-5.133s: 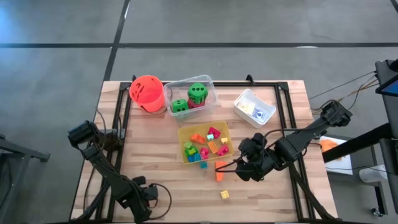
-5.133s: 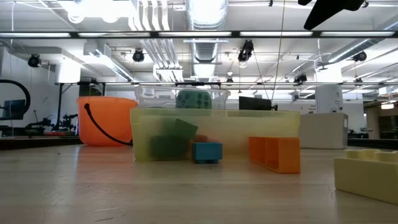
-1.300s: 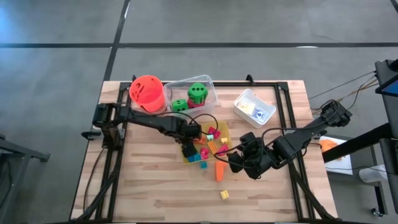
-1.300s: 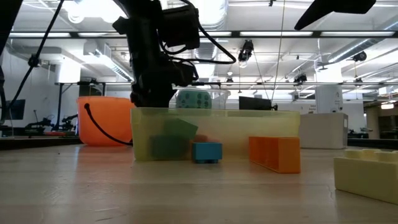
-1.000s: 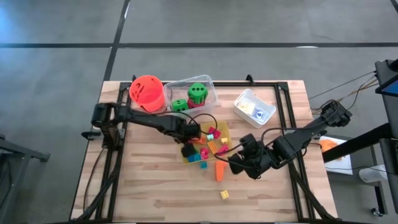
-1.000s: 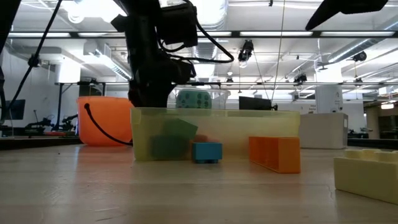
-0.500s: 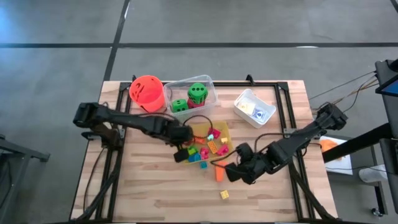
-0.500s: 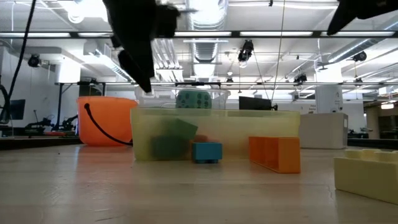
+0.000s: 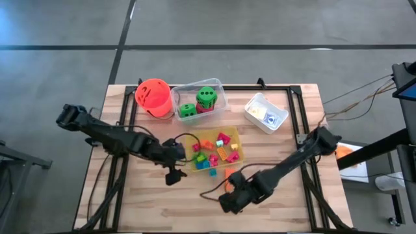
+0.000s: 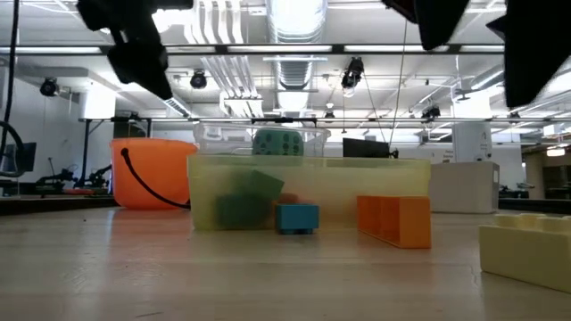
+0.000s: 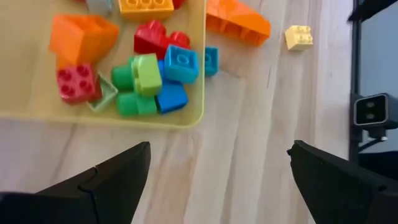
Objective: Pick & Place Toys
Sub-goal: Put the light yellow game piece into the yellow bin
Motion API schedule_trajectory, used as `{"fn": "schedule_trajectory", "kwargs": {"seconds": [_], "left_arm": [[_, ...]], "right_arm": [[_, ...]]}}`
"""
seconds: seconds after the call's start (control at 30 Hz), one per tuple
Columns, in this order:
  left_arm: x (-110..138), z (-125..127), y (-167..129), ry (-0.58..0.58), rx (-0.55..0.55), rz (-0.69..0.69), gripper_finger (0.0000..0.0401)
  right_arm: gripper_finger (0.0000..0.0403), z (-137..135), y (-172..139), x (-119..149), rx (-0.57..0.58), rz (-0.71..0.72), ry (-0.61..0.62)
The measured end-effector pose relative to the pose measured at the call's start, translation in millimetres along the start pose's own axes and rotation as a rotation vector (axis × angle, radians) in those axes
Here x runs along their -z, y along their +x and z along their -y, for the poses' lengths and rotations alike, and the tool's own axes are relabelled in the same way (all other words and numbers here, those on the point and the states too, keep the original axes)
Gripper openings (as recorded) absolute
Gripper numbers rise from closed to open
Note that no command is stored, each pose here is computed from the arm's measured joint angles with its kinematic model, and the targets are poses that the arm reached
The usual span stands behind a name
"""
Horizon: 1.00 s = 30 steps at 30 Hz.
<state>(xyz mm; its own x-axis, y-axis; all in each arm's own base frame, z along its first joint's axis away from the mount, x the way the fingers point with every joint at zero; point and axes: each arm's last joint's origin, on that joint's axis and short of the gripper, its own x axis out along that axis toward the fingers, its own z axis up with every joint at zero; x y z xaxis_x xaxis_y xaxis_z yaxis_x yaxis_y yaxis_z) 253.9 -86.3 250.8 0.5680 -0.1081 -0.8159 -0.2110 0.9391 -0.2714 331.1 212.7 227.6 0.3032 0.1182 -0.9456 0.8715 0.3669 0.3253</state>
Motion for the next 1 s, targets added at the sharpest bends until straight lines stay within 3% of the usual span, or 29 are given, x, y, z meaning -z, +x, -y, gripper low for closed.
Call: {"fn": "schedule_trajectory", "kwargs": {"seconds": [0.17, 0.33, 0.6, 1.0], "left_arm": [[15, -2, -6, -0.018, 0.035, 0.017, 0.0374], [22, 5, -14, 0.048, 0.092, 0.017, 0.0374], [30, 20, -20, 0.161, 0.164, 0.019, 0.0374], [40, 31, -22, 0.247, 0.228, -0.01, 0.0374]], "right_arm": [[0.0297, -16, 24, 8, 0.074, -0.031, 0.028], [0.0297, -24, 42, 12, 0.176, -0.03, 0.045], [0.0297, -33, 69, 15, 0.204, -0.04, 0.05], [0.0297, -28, 76, 13, 0.222, -0.033, 0.028]]}}
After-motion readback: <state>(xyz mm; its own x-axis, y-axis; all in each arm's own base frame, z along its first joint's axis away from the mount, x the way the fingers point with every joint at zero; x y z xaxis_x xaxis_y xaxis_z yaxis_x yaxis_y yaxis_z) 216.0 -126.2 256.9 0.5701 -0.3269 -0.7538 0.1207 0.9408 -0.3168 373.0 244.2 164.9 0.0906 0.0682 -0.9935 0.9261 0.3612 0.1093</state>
